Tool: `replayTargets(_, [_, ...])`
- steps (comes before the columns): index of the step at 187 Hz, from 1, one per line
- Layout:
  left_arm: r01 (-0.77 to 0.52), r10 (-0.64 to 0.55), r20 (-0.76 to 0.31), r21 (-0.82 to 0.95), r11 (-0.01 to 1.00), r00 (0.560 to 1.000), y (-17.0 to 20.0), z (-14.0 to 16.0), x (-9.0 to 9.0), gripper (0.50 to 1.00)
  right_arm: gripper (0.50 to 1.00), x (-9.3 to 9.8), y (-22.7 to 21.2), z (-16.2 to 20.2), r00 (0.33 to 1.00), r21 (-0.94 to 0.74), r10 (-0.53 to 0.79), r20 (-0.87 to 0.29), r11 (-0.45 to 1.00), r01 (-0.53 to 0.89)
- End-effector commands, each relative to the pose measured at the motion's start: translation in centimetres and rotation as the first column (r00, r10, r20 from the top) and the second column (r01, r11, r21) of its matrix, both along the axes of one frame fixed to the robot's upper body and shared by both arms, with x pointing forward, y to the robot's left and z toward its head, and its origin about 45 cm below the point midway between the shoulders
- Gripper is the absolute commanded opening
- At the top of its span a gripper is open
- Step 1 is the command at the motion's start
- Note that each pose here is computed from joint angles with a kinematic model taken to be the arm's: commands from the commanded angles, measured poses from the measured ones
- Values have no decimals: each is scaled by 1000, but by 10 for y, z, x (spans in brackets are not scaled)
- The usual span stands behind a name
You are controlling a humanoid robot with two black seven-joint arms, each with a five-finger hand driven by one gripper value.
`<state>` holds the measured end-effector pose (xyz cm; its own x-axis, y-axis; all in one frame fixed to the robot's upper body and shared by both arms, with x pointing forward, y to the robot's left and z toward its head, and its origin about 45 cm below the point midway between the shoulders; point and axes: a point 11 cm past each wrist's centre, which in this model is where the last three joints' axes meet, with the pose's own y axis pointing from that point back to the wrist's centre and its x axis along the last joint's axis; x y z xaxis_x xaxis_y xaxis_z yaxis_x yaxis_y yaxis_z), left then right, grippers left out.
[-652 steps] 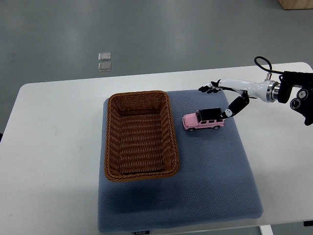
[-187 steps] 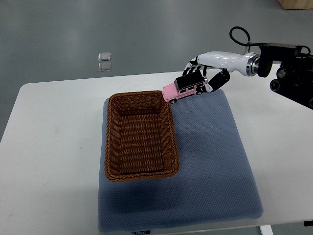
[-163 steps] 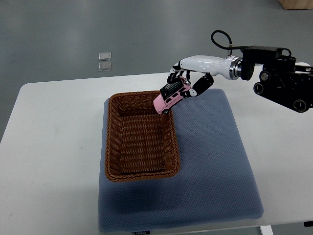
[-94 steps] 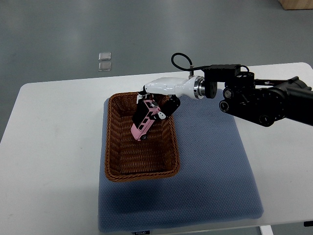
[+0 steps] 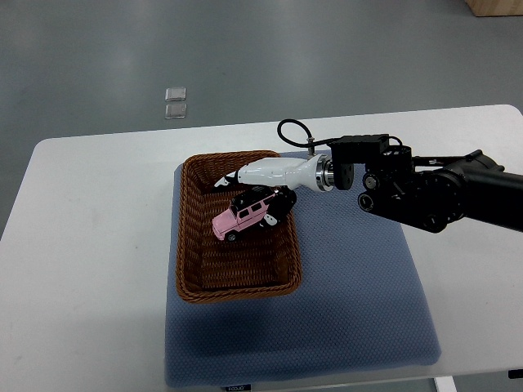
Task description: Place pink car in brown basket
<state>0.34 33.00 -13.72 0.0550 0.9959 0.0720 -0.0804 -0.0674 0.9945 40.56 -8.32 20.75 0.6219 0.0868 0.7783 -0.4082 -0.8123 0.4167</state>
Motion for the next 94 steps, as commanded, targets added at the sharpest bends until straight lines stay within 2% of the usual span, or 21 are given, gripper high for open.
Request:
replayTargets(1, [0,0,0,1,1000,1000,0,0,0,1000,911,0,-3,-3,1000,-2,-7,-2,1000,7])
replayTargets(36, [0,0,0,1,1000,1000,0,0,0,1000,911,8,-7,6,999,20,-32,30,999,31])
replayTargets(61, [0,0,0,1,1000,1000,0,0,0,1000,911,20,-13,25,994,85,-87,62,993,82])
replayTargets(94, [0,0,0,0,1000,1000,0,0,0,1000,911,41,-41,53,975,215,-224,5,952,218])
